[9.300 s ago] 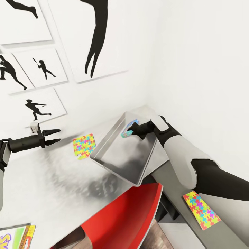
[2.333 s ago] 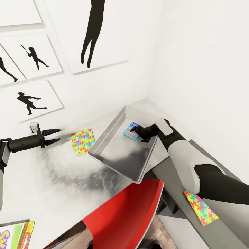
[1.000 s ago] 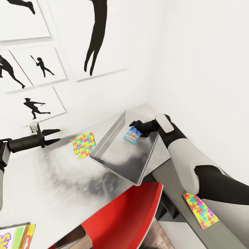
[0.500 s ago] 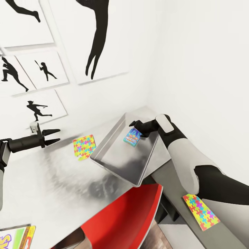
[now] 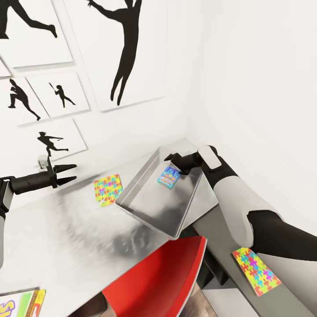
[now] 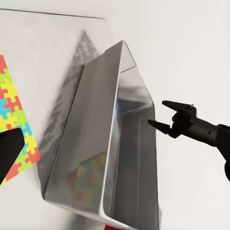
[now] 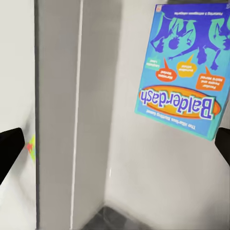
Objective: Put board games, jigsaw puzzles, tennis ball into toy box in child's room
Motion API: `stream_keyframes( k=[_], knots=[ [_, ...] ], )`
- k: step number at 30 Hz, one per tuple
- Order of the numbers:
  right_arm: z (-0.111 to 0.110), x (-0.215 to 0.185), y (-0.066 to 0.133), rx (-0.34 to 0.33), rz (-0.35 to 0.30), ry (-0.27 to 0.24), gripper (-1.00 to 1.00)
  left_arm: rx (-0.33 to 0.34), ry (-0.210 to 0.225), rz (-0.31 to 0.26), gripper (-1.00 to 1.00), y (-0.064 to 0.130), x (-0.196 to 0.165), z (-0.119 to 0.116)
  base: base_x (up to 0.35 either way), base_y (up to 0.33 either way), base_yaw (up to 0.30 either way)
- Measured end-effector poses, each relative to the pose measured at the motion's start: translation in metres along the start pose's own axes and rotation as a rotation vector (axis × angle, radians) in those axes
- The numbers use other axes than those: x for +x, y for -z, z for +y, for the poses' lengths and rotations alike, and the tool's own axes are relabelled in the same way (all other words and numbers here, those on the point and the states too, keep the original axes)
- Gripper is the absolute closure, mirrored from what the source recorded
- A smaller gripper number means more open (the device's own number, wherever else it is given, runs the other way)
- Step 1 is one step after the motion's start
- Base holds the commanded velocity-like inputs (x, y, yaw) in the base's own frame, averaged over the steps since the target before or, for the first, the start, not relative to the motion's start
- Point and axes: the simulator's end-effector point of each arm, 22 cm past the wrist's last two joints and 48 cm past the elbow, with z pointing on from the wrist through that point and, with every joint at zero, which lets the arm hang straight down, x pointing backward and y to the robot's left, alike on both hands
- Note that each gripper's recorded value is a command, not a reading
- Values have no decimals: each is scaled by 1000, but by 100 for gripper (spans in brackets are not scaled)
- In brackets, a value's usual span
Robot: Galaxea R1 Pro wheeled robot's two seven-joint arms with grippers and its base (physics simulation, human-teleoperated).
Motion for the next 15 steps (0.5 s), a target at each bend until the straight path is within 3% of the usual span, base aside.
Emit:
stream_keyframes(
  k=[15],
  knots=[
    [12, -4, 14, -13, -17, 12, -100, 12, -19, -11, -100, 5, -5, -15, 0, 0, 0]
  ],
)
